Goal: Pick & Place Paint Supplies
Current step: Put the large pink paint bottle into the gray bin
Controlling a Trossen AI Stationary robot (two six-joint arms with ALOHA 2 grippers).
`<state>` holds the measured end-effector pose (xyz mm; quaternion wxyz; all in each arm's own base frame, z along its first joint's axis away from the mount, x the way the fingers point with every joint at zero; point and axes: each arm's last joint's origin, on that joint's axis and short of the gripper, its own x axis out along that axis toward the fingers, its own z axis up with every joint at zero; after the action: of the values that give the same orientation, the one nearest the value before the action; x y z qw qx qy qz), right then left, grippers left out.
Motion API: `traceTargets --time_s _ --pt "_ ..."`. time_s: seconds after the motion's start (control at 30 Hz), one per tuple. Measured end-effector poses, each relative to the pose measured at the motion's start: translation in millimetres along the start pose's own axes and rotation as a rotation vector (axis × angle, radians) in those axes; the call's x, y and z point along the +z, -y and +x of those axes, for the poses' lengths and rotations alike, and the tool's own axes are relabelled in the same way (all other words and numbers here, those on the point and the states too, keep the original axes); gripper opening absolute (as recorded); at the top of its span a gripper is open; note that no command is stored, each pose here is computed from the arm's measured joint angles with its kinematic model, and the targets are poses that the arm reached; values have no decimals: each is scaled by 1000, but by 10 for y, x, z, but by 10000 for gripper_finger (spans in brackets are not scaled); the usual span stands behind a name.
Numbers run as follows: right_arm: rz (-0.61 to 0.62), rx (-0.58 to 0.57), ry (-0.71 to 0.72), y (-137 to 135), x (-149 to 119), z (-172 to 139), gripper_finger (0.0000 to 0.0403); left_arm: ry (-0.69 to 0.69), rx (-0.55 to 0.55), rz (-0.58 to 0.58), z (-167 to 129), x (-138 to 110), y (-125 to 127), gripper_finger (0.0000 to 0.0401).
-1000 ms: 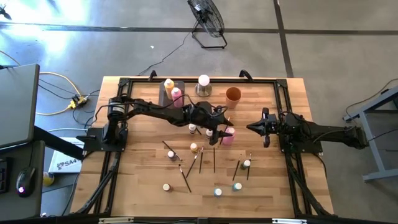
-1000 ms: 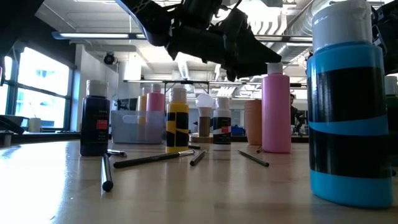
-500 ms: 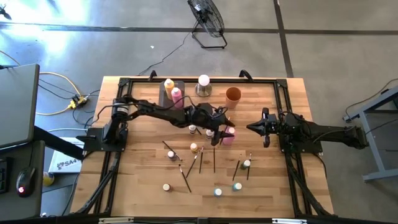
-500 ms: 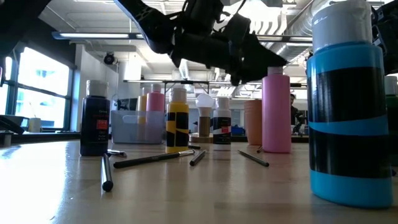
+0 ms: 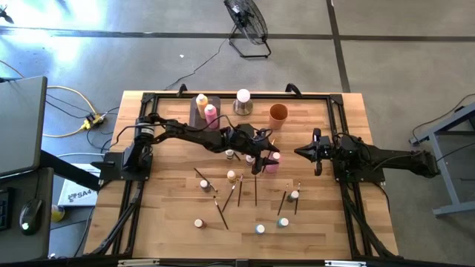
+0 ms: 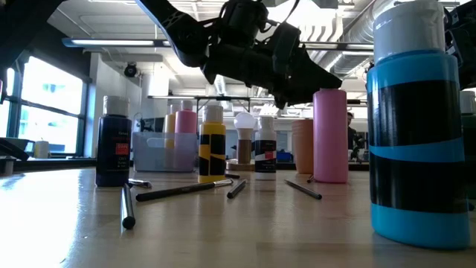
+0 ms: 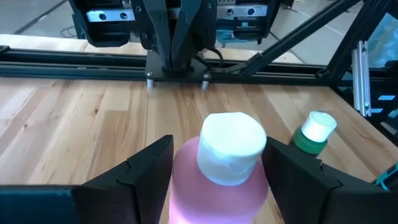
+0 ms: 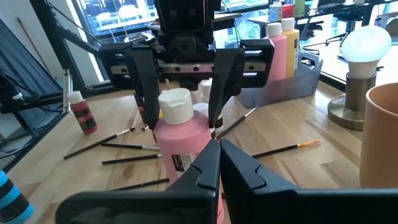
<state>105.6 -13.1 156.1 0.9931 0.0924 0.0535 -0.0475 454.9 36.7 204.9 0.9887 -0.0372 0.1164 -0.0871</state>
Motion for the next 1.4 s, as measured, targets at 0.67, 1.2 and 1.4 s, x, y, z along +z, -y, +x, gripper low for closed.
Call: traceTargets --time_s 0.67,1.2,1.4 --pt "-7 0 0 0 0 0 4 15 -2 4 0 15 3 239" --pt "-7 0 -1 0 -1 0 4 43 -6 9 -1 44 5 239" --pt "-7 0 -1 0 -1 0 4 44 -6 9 -1 45 5 239"
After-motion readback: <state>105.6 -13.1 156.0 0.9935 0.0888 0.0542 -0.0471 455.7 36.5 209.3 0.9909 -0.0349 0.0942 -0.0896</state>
